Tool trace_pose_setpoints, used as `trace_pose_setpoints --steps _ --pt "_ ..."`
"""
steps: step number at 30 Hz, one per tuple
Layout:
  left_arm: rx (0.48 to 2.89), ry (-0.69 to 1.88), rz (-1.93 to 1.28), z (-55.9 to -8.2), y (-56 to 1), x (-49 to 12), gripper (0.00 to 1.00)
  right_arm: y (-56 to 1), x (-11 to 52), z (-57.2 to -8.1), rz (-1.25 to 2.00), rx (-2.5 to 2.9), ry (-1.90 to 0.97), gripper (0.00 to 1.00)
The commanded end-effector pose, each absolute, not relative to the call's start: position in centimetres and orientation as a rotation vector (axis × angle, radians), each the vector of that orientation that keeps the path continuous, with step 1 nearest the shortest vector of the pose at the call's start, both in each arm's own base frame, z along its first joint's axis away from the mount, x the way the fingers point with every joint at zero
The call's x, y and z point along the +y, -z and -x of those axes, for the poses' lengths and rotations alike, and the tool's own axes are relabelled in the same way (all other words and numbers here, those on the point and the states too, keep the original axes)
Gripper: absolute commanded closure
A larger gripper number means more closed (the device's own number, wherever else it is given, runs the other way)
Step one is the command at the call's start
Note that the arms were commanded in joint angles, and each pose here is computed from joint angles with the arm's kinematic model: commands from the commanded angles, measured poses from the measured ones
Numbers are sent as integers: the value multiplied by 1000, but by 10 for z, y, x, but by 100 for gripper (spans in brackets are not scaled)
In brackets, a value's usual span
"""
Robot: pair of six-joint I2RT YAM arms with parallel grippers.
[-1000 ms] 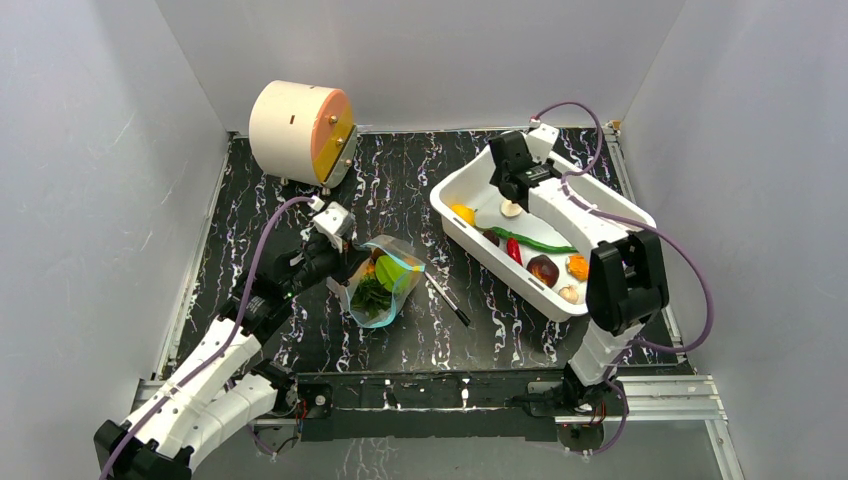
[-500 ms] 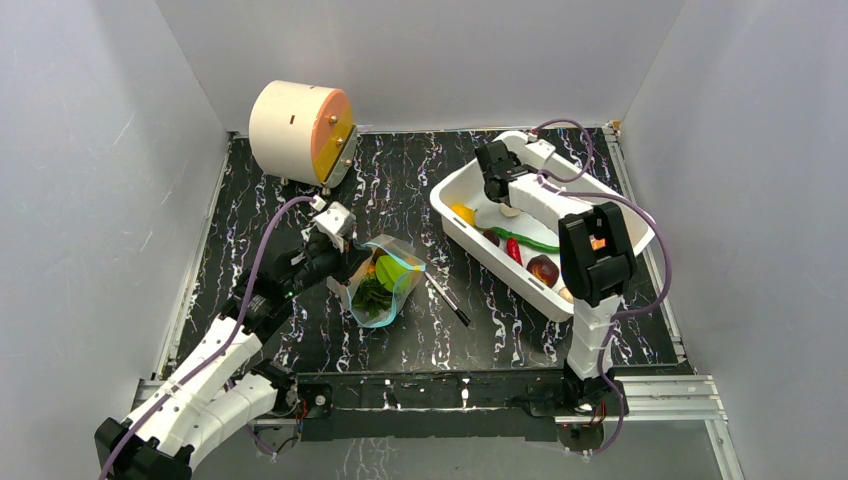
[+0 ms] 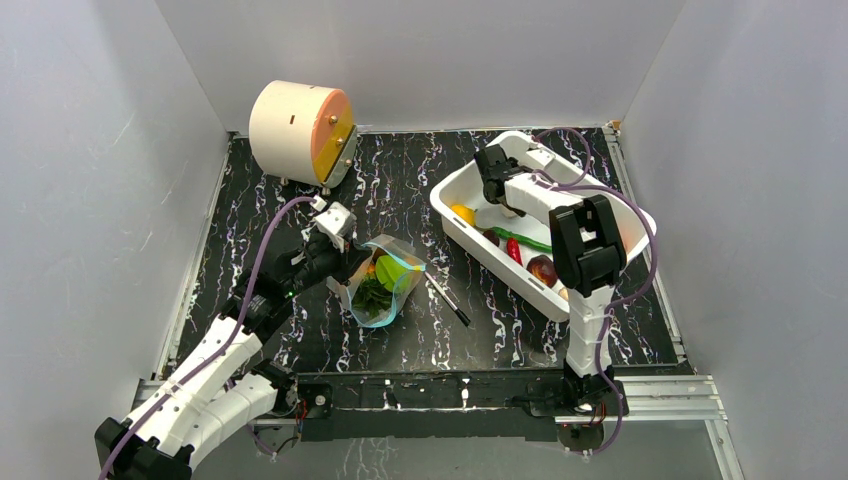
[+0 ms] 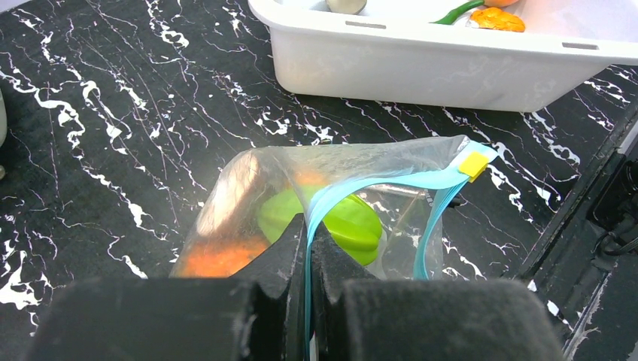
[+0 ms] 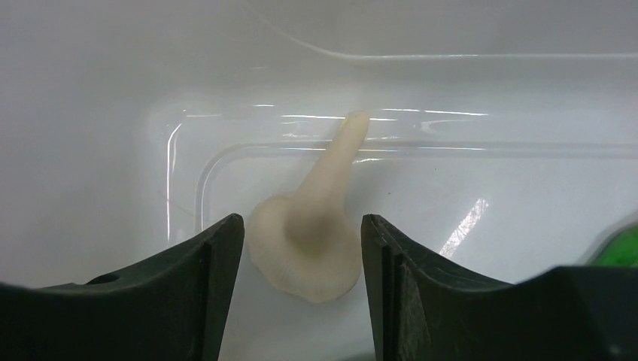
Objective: Place the food in the zip-top bag and seal the zipper
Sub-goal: Pick up the fake vegetable from the bin.
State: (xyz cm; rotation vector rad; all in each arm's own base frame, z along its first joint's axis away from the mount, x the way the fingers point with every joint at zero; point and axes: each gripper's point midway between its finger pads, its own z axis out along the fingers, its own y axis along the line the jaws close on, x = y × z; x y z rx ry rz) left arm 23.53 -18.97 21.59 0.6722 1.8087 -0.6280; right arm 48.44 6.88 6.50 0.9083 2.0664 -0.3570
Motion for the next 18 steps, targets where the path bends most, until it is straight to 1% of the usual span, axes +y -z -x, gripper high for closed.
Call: trace_pose_setpoints --steps 1,5,8,10,13,15,17,18 --pt "1781 613 -679 -237 -221 -189 100 -71 61 -494 -955 1996 379 44" --pt "1792 603 -671 -239 -219 -188 100 -67 61 -494 -947 2000 369 50" --pt "1792 595 -658 -241 -222 -187 100 -69 62 -496 -928 1996 355 58" --pt "1795 588 -653 -242 -225 -186 100 -70 62 -498 -911 1996 349 60" --pt "1794 571 -640 -244 -231 -184 100 -65 61 -495 -909 2009 346 67" --pt "1799 565 -627 -244 -234 -182 100 -63 63 -494 -904 2018 325 66" --pt "1802 562 -614 -243 -236 -180 100 -58 63 -493 -900 2028 314 62" --pt "1801 562 -601 -243 -237 -179 100 -55 63 -493 -889 2039 325 63"
